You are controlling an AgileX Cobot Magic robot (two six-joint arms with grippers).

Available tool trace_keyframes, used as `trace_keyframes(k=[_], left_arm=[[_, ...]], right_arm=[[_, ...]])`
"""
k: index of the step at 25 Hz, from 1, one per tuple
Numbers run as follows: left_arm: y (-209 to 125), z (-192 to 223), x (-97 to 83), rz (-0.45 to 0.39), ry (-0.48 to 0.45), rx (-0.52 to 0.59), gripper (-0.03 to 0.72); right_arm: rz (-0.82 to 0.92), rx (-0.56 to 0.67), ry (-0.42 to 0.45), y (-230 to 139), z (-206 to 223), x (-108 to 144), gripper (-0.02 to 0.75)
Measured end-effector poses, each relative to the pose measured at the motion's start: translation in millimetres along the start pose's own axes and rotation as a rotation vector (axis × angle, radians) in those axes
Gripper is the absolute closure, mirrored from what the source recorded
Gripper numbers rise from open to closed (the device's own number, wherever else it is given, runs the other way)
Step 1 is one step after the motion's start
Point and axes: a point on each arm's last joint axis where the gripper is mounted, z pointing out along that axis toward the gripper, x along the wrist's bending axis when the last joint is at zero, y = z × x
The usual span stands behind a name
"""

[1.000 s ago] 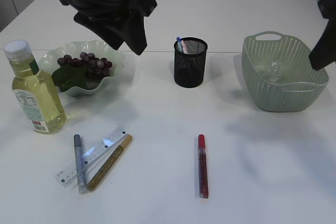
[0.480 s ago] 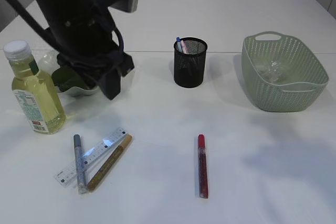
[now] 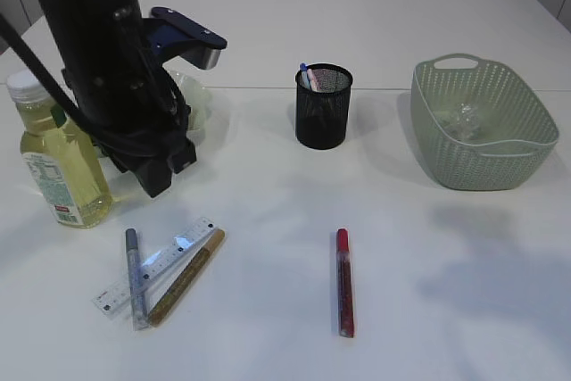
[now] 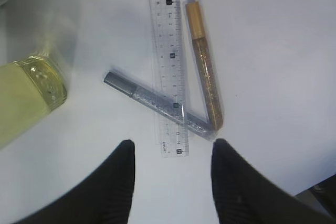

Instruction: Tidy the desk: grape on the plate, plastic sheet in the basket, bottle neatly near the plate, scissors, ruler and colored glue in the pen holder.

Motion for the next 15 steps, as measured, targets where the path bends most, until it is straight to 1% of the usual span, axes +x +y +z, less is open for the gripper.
trace_keyframes(k=[3, 11, 15], left_arm=[[3, 9, -0.8, 0.005, 0.0, 0.023, 0.337], [10, 52, -5.6, 0.019, -0.009, 0.125, 0.337], [8, 61, -2.1, 0.002, -0.021, 0.15, 0.335]], right_arm=[[0.001, 0.0, 0.002, 0, 0, 0, 0.381], [0.001, 0.0, 0.002, 0, 0, 0, 0.38], [0.001, 0.0, 0.002, 0, 0, 0, 0.381]])
